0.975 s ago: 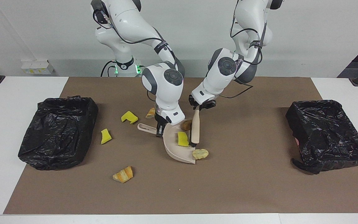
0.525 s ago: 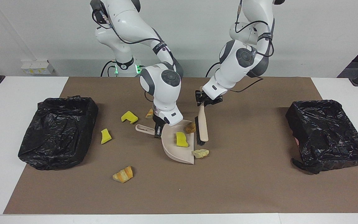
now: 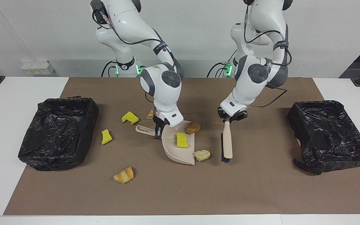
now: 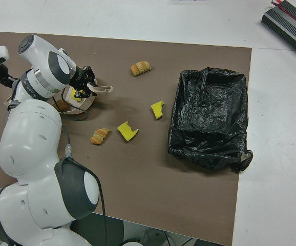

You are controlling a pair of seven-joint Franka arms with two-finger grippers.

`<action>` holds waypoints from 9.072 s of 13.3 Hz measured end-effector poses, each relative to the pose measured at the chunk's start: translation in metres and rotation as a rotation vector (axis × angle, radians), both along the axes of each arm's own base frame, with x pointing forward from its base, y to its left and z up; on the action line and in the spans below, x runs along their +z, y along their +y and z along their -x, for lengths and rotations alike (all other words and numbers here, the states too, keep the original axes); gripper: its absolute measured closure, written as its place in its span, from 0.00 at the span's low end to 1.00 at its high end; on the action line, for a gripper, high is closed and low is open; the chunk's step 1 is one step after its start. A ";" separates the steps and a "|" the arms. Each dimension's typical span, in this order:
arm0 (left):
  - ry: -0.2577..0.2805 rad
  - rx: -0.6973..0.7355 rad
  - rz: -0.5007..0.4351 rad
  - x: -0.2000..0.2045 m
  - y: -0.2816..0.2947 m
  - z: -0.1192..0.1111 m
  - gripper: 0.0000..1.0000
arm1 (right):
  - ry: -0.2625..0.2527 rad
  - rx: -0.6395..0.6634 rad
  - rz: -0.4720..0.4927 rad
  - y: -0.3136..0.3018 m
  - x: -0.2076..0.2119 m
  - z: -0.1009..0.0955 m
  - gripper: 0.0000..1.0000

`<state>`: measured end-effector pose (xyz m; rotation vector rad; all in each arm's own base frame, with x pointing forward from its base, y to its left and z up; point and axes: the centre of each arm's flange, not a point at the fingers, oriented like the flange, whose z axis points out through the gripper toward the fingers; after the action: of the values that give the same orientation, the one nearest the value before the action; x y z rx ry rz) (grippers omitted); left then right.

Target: Sweep and dump trash in bin

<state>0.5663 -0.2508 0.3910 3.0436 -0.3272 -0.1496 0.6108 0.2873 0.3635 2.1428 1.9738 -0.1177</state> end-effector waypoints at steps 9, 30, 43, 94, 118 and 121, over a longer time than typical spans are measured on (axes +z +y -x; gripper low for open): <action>0.056 -0.132 0.011 -0.024 -0.085 0.042 0.74 | 0.002 0.000 0.000 0.000 0.000 0.000 0.68; 0.095 0.350 0.103 -0.009 -0.117 0.129 0.74 | 0.012 0.117 -0.002 -0.014 -0.003 -0.011 0.68; 0.201 0.273 -0.015 0.082 -0.080 0.182 0.74 | 0.020 0.075 -0.030 -0.032 -0.007 -0.018 0.68; -0.045 0.146 -0.029 0.234 0.187 0.049 0.00 | -0.052 -0.045 0.744 -0.441 0.161 0.060 0.68; -0.071 0.143 -0.044 0.244 0.198 0.049 0.00 | -0.037 0.120 0.967 -0.349 0.120 0.074 0.68; -0.071 0.143 -0.044 0.244 0.198 0.049 0.00 | -0.050 0.137 0.998 -0.349 0.118 0.072 0.68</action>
<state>0.5176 -0.0524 0.6350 3.1072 -0.1111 -0.0409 0.5386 -0.0617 0.4818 1.3311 1.5094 -0.8148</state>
